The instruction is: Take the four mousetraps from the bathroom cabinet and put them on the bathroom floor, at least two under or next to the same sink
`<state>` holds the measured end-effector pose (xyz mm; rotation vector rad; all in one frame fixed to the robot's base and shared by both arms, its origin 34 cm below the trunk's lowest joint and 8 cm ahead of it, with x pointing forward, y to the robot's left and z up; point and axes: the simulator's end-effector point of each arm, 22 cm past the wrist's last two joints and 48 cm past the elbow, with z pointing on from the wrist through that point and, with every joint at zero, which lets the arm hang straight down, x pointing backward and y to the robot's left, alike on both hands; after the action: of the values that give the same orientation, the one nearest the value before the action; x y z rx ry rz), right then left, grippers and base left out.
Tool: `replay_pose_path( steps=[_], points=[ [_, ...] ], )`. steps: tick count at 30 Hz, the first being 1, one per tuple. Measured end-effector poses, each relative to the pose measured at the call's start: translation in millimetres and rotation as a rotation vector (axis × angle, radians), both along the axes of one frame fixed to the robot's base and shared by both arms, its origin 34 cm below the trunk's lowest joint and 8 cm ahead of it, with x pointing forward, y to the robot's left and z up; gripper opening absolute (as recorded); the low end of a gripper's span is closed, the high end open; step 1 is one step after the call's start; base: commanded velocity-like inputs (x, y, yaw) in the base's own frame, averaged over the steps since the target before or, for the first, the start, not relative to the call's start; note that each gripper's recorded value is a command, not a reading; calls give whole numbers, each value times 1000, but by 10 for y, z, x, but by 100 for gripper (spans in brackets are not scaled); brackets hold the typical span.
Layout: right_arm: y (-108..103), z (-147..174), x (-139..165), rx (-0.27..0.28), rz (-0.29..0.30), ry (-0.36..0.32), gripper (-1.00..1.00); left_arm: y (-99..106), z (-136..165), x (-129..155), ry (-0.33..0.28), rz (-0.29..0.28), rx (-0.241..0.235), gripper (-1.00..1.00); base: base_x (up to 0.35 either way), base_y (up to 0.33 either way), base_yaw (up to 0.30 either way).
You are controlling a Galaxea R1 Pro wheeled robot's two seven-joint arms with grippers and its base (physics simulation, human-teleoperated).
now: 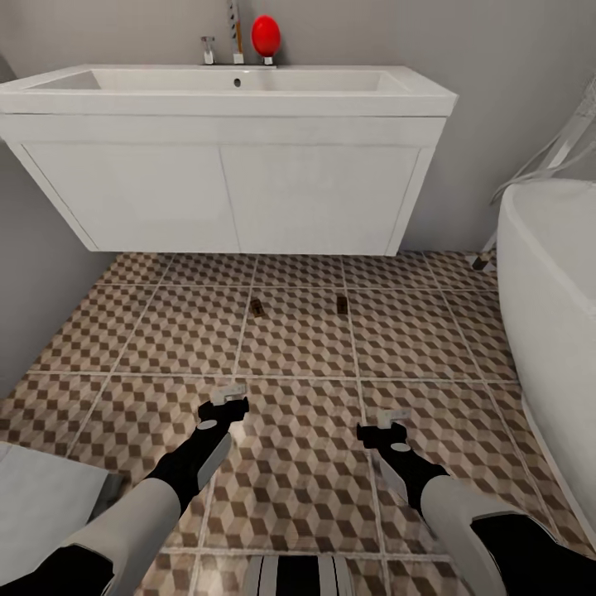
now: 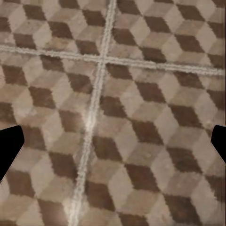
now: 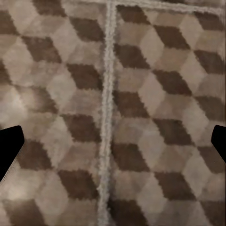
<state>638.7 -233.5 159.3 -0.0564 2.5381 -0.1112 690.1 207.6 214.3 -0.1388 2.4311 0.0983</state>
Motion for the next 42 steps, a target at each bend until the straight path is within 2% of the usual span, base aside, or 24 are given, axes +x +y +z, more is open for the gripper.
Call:
replay_pose_path(
  steps=[42],
  points=[
    [-14, 1045, 496, -1, -3, -174, 100, 8, 1149, 413, -184, 1, 1, 100, 0, 0, 0]
  ],
)
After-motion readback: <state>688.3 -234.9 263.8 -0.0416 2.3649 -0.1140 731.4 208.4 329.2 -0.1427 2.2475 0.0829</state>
